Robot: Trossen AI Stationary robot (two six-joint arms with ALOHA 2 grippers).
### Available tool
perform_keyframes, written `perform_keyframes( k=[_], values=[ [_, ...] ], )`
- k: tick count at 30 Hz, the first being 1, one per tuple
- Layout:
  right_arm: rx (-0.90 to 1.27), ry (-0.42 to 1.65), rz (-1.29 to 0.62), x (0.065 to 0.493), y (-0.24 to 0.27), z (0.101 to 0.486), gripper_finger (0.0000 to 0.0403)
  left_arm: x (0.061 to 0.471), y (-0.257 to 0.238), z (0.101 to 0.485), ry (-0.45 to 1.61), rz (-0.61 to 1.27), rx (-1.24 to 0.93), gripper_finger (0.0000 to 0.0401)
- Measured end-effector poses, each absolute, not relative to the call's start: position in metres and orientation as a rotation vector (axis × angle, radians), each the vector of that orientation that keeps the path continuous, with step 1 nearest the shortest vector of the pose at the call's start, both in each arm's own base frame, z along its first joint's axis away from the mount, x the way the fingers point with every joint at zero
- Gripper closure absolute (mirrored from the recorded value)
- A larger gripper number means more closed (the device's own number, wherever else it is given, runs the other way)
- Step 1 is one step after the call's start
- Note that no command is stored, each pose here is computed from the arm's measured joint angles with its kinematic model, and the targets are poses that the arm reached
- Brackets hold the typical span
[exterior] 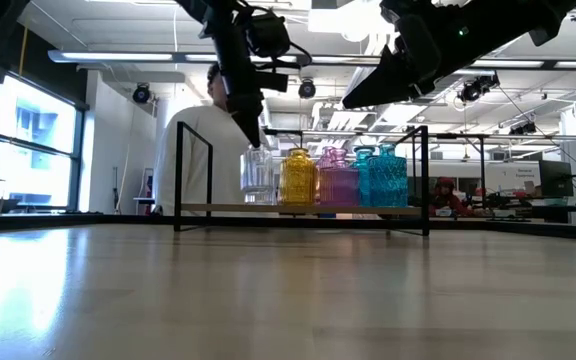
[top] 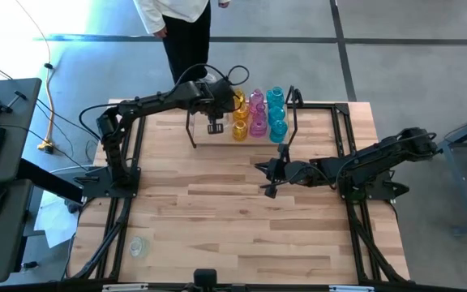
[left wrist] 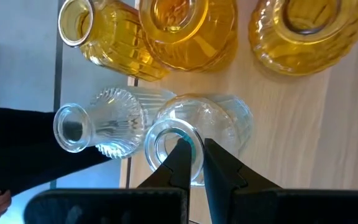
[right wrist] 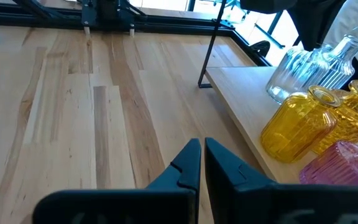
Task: Sort vases onto shelf
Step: Put the top transparent vase on the shelf aligned with the other transparent vase
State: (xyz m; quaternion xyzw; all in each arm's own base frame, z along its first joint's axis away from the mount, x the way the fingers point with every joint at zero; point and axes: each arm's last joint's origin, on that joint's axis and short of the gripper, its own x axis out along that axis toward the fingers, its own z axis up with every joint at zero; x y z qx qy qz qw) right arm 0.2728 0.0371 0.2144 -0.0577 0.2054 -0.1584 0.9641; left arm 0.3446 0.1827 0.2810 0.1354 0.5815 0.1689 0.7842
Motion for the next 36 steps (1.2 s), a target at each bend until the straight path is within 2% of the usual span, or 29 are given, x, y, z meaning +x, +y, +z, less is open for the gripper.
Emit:
perform_keyframes(
  k=[26,36],
  values=[
    [-0.137,0.404,-0.297,0.273,0.043,0.216,0.0399,0.345,0.185,0.281,1.234,0.384,0.261,0.0392],
    [-0.137,0.403,-0.297,0.273,0.043,0.216,0.0399,0.359,0.189,0.256,1.306,0.406,0.340,0.0392]
  ],
)
